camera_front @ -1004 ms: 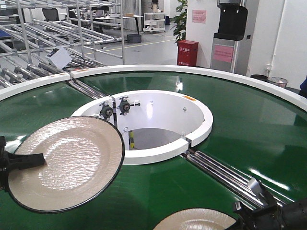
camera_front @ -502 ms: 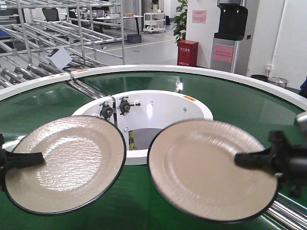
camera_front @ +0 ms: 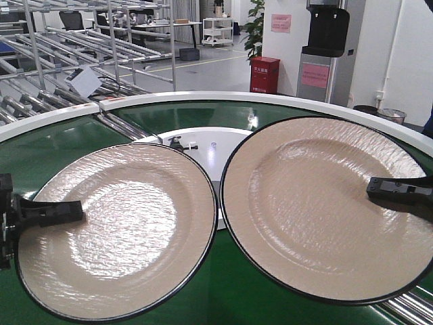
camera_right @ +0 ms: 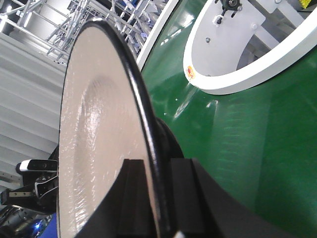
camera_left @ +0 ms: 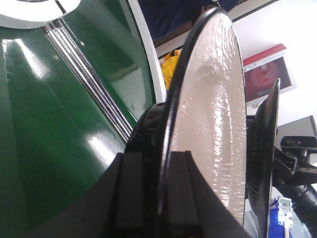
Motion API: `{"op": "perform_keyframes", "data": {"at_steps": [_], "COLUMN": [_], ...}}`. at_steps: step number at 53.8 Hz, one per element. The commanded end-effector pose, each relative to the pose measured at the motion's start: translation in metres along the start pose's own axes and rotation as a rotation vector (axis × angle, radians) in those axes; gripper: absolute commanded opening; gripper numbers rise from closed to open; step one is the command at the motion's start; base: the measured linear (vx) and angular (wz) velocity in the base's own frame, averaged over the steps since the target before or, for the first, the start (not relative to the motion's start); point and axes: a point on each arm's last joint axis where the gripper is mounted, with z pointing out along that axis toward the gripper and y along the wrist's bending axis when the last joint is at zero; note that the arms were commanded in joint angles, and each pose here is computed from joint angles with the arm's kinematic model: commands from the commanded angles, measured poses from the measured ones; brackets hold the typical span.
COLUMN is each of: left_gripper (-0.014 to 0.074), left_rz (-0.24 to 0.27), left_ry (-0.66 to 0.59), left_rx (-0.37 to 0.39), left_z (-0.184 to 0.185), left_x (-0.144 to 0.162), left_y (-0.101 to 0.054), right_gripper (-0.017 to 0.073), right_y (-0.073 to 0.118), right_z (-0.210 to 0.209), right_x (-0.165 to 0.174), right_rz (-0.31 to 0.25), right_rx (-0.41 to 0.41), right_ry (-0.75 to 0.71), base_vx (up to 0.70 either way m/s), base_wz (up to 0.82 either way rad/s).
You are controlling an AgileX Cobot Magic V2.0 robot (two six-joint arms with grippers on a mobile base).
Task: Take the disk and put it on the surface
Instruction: 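Close both grippers on the plate rims and lift the plates upright, then hold both plates raised while the base drives to the steel counter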
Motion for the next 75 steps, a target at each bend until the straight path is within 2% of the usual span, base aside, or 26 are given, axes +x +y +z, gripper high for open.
{"op": "perform_keyframes", "data": {"at_steps": [1,45,75], "left_gripper": [-0.0001,-0.0001,-0.0001], "left_rz": [-0.002,0.004,0.004], "left_ry": [-0.059,-0.049,-0.049], "left_rx": [0.167,0.156,0.156], "left_z": [-0.0061,-0.0059,-0.0059], "left_x": [-0.0046,-0.0037,-0.0037], "left_y": [-0.0341,-0.0331,-0.0331], "right_gripper": [-0.0008,-0.0008,-0.0008], "right_y": [0.0234,0.0229,0.0230], "right_z": [-0.0081,-0.0079,-0.0080], "right_x": [-0.0095,-0.0097,-0.0098], "right_rz": [0.003,-0.003,-0.002], "right_rx": [-0.109,-0.107,-0.107], "right_ry": [-0.088,-0.089,-0.090], "base_vx": [0.00,-0.01,-0.16], "base_wz": [0.00,-0.03,-0.58]}}
